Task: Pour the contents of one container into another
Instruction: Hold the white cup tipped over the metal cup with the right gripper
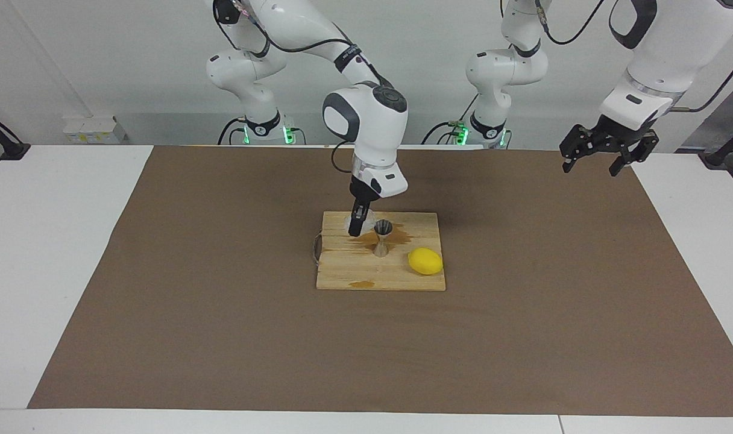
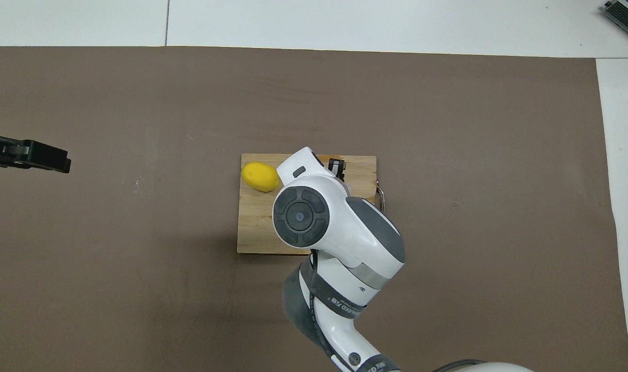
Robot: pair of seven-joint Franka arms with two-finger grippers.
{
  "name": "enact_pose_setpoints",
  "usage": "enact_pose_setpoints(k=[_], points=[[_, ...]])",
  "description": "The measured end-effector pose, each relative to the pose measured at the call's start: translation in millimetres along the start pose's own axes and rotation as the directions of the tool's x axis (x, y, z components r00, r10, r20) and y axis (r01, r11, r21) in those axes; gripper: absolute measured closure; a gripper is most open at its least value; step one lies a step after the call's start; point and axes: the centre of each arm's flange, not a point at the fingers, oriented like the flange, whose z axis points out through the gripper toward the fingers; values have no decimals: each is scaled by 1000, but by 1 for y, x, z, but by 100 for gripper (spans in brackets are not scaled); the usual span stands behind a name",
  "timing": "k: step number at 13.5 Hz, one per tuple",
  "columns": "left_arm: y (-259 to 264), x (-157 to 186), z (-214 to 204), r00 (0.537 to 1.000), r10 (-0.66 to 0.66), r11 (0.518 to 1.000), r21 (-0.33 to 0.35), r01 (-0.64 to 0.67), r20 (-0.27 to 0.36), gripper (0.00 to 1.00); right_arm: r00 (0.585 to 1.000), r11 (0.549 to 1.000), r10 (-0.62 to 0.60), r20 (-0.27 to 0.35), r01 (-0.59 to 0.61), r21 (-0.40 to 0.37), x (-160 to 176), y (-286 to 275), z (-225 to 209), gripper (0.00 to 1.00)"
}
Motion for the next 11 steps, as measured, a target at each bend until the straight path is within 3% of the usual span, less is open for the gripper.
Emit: enact_pose_setpoints(k=[11], points=[[2, 1, 4, 1000, -3, 1000, -1, 3, 7, 0, 999, 998, -5, 39, 8, -63, 0, 3, -4, 46]])
